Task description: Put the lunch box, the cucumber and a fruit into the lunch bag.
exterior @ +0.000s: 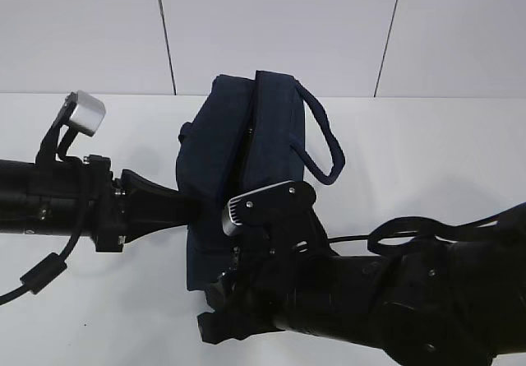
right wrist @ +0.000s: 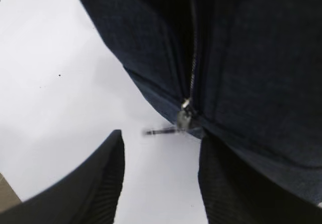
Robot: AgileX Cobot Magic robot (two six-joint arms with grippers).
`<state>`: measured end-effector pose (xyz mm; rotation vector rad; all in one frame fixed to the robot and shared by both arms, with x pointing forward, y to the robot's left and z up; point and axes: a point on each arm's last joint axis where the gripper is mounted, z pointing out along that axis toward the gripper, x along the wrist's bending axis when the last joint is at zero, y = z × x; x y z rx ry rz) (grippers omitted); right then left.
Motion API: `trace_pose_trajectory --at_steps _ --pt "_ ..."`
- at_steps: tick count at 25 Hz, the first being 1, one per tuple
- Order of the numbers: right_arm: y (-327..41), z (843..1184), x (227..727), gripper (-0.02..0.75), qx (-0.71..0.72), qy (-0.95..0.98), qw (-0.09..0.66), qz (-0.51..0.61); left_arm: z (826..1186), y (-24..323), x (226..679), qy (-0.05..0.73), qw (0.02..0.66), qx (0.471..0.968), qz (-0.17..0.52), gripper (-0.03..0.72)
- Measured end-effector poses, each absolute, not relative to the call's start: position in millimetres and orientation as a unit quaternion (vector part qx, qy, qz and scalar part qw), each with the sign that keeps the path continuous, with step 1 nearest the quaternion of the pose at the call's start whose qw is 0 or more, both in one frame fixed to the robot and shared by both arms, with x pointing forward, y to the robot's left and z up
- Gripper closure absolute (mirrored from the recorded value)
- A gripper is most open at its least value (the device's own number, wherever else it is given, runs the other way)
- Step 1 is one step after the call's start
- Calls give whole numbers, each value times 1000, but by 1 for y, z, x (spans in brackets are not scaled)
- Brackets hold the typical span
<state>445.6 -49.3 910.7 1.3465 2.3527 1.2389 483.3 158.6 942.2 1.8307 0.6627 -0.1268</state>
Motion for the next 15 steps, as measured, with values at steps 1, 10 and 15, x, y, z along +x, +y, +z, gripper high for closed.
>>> trace_pose_trajectory --at_steps 1,10,15 --pt "-50 910 446 349 451 787 81 413 942 159 483 281 561 777 -54 679" --pt "-55 907 452 335 480 773 81 406 942 159 483 281 561 777 -54 679" --pt "-68 908 466 334 516 750 90 405 942 159 483 281 561 777 -54 679"
